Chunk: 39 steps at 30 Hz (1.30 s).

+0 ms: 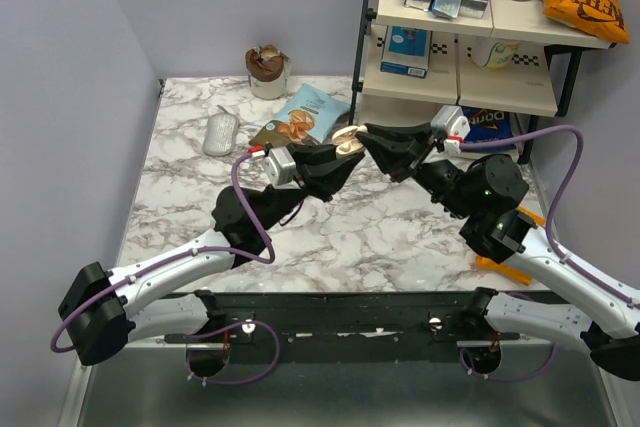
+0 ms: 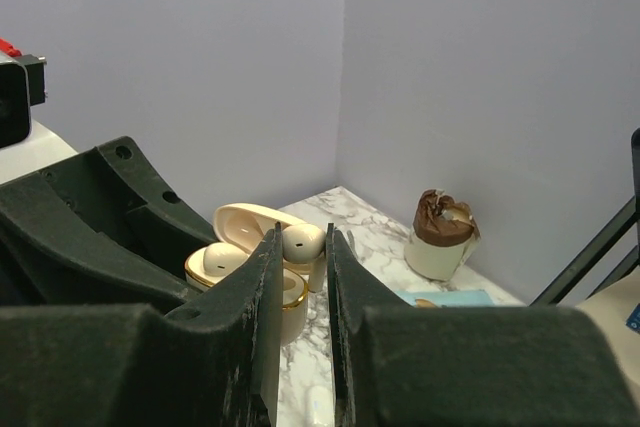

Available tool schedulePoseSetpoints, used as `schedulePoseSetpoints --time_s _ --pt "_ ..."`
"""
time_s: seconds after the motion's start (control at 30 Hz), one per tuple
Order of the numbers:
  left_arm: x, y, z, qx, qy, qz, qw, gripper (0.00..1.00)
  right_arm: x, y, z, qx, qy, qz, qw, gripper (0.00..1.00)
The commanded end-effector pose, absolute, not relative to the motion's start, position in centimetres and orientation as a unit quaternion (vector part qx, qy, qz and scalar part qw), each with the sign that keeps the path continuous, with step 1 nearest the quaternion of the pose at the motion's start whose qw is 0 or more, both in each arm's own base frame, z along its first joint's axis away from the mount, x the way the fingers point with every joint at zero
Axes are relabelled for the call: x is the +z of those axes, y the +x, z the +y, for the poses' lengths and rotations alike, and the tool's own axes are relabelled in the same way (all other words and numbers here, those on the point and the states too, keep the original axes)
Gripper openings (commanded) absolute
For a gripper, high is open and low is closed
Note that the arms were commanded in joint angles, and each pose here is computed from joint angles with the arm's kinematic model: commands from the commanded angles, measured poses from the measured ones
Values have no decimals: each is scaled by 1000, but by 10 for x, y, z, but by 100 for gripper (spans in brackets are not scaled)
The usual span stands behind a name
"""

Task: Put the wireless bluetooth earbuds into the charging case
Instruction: Place the earbud at the center of the board.

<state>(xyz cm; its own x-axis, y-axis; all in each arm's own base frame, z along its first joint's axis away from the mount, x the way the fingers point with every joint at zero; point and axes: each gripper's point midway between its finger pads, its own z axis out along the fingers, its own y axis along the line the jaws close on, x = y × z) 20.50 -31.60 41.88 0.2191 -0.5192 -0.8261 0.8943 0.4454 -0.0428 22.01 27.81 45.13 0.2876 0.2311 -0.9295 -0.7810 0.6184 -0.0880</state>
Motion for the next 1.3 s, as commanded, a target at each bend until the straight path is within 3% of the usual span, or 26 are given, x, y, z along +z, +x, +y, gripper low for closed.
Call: schedulePoseSetpoints --time_s 0.0,0.27,0.83,1.27 --pt "432 201 -318 -481 238 397 745 0 453 217 280 329 -288 478 762 1" --pt "420 208 -327 -476 248 431 725 0 465 214 271 320 -281 467 775 1" --pt "411 202 -324 -480 252 421 727 0 483 207 251 322 -250 460 789 1" --pt "422 200 -326 -485 257 423 721 0 461 205 268 346 -275 477 760 1"
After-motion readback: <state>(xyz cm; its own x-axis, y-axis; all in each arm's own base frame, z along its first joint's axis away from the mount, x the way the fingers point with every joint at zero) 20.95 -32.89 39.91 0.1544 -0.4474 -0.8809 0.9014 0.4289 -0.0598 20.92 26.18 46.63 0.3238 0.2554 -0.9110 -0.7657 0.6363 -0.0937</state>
